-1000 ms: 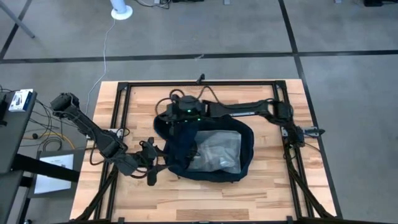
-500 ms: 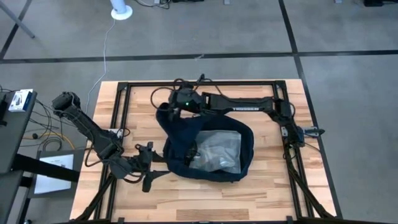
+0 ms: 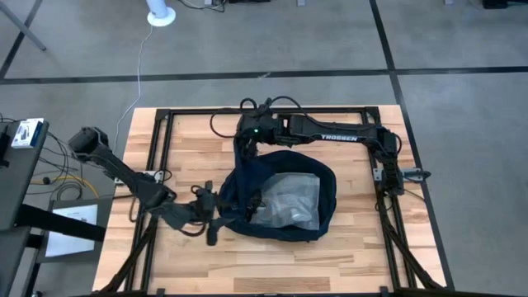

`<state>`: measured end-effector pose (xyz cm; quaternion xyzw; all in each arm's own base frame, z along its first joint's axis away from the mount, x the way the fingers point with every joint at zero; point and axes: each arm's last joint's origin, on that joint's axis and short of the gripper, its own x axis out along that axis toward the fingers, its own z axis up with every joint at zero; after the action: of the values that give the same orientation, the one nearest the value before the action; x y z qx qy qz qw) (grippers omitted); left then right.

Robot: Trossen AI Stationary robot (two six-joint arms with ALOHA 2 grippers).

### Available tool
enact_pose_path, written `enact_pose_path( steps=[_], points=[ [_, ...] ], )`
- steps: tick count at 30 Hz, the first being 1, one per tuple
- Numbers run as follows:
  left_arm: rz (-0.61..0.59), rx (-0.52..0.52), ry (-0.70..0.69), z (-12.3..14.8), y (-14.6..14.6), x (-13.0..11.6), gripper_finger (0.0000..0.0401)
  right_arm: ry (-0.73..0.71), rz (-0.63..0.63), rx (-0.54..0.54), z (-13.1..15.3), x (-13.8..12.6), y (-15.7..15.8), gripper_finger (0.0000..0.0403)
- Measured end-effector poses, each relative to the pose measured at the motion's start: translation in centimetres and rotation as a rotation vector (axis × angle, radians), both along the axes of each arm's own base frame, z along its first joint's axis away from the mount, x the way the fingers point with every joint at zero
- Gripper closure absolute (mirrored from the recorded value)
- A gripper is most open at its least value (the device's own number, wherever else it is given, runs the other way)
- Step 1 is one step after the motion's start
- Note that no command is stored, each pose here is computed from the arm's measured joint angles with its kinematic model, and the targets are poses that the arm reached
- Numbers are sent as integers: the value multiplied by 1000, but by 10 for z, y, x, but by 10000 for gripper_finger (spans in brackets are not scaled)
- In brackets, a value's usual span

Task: Unpack backpack
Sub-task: Remove the black headset from the blue backpack

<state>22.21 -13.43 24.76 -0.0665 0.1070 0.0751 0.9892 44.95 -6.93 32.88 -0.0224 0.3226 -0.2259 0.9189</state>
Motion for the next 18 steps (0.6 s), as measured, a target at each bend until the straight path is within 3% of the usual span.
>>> enact_pose_path(
  steps=[6,12,18],
  points=[
    [-42,102,-67,-2,-11,21,216,5,-2,3,-4,2,-2,75],
    [364,233,-20,-22,-8,38,216,-6,5,1,-3,3,1,75],
    [698,298,-54,-22,-4,37,216,24,36,0,-5,3,14,75]
  ],
)
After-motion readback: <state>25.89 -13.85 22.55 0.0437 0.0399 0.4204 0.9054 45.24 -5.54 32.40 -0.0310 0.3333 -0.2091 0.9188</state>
